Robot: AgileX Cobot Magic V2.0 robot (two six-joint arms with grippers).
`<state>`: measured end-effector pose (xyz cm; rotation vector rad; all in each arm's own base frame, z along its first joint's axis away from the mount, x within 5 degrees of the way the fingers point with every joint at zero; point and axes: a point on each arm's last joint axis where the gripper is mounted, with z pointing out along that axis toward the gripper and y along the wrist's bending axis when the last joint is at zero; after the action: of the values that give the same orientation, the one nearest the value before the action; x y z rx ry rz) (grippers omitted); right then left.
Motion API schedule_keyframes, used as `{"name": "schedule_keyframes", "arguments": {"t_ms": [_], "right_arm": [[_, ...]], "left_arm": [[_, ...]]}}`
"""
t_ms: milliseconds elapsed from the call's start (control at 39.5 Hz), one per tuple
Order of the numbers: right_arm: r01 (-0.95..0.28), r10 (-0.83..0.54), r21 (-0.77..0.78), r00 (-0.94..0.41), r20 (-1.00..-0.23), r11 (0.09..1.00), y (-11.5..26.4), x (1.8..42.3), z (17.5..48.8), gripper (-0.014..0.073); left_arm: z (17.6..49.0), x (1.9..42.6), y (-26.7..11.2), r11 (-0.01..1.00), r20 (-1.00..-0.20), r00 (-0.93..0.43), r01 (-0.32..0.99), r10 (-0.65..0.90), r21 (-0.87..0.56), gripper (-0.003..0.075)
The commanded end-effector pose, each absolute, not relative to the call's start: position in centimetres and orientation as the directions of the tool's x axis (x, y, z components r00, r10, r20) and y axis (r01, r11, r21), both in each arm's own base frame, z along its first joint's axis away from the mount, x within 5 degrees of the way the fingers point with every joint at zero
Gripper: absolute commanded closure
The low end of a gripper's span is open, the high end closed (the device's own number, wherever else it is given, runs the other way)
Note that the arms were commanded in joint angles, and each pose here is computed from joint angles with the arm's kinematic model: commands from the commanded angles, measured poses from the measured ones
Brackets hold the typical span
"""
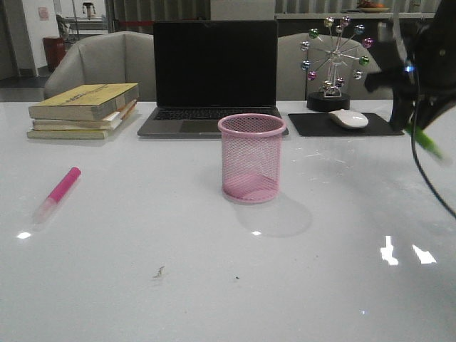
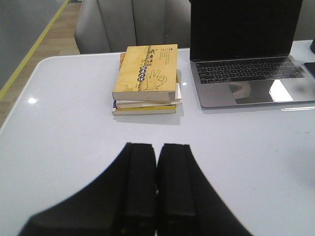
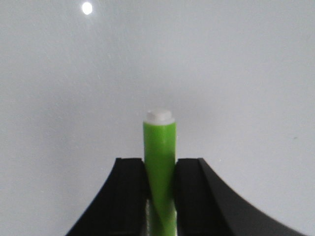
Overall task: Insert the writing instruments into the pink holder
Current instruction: 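Lift the green marker with the right gripper over the pink holder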
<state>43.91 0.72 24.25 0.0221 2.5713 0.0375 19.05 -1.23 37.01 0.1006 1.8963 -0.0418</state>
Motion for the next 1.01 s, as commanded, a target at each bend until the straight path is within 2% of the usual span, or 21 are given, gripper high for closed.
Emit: {"name": "schedule_keyframes", "arguments": {"t_ms": [0, 152, 278, 481, 734, 987], "right_arm": [[-0.016, 0.014, 0.035, -0.682, -0.731, 0.999, 1.2, 42.5, 31.7, 0.0565], [-0.049, 0.02, 0.055, -0.542, -0.84, 0.997, 2.5, 40.8, 36.4, 0.0565], [-0.086, 0.028, 0.073, -0.438, -0.899, 0.994, 3.7, 39.4, 39.2, 0.0565], [-0.145, 0.048, 0.087, -0.25, -0.967, 0.986, 5.6, 36.4, 40.9, 0.0565], [-0.222, 0.125, 0.133, -0.051, -0.991, 0.966, 8.5, 33.9, 37.2, 0.0565], [-0.334, 0.138, 0.136, -0.019, -0.99, 0.933, 13.4, 33.7, 33.1, 0.0565]], "left_arm": [[39.0, 19.0, -1.3, 0.996, -0.978, -0.209, 0.087, 0.023, 0.005, 0.0629], [39.0, 19.0, -1.3, 0.996, -0.978, -0.209, 0.087, 0.023, 0.005, 0.0629], [39.0, 19.0, -1.3, 0.996, -0.978, -0.209, 0.087, 0.023, 0.005, 0.0629], [39.0, 19.0, -1.3, 0.996, -0.978, -0.209, 0.087, 0.023, 0.005, 0.0629], [39.0, 19.0, -1.3, 0.996, -0.978, -0.209, 0.087, 0.023, 0.005, 0.0629], [39.0, 19.0, -1.3, 0.996, -0.978, -0.209, 0.087, 0.023, 0.005, 0.0629]]}}
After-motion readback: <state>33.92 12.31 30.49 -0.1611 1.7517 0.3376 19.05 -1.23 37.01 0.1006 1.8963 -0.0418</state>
